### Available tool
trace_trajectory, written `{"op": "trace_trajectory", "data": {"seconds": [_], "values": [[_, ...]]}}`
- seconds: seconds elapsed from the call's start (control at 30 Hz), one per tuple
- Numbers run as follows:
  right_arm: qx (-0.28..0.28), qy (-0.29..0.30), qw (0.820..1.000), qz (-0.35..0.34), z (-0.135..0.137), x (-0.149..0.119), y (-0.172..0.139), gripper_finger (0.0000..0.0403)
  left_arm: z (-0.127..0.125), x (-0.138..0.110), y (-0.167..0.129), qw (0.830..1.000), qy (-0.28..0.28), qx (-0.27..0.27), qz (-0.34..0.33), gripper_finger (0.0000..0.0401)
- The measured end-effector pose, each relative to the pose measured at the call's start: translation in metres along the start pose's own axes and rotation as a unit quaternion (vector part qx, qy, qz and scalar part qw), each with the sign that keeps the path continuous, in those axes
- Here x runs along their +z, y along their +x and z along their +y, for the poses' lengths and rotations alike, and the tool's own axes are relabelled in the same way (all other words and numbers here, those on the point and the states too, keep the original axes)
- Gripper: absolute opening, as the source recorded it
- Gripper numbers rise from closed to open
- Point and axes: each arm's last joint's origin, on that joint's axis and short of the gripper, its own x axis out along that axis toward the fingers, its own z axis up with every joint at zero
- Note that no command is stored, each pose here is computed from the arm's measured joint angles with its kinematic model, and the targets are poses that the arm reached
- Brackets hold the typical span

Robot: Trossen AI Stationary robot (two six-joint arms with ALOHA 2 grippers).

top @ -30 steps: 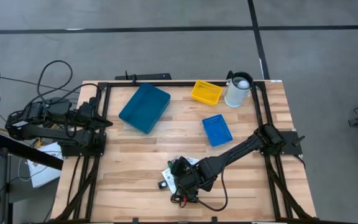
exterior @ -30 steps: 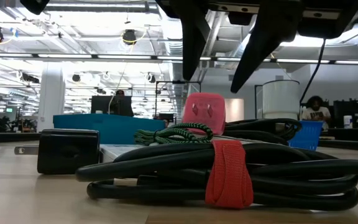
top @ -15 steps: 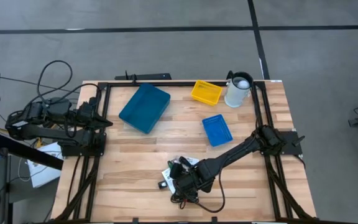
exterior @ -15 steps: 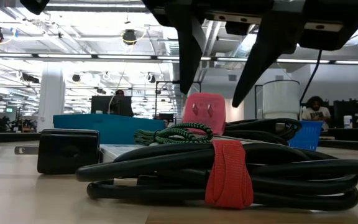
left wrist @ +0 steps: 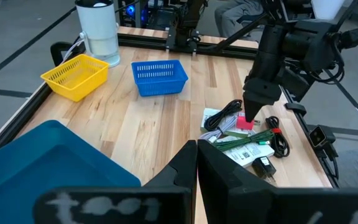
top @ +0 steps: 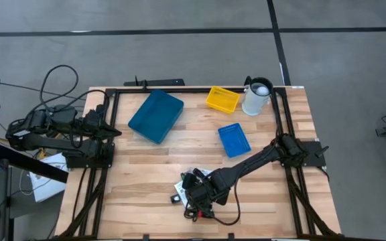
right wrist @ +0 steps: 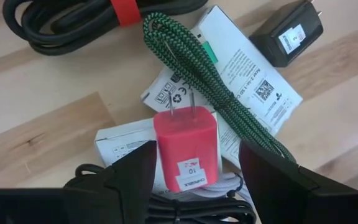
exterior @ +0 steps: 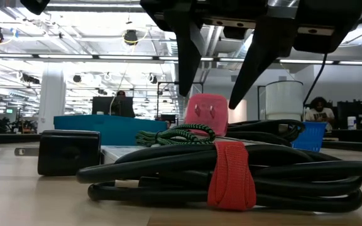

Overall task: Pick and place items into bin
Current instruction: Put the pink charger adapter into the blue bin

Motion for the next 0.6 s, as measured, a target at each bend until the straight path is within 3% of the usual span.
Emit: {"op": "trace_trajectory", "data": {"seconds": [0.6], "values": [[0.011, -0.003, 1.000, -0.014, -0.0004, -0.0049, 0.0077, 0.0223, 0.0000, 0.0000, -0.0001, 1.000, 0.000, 0.000, 0.000, 0.0000]]}}
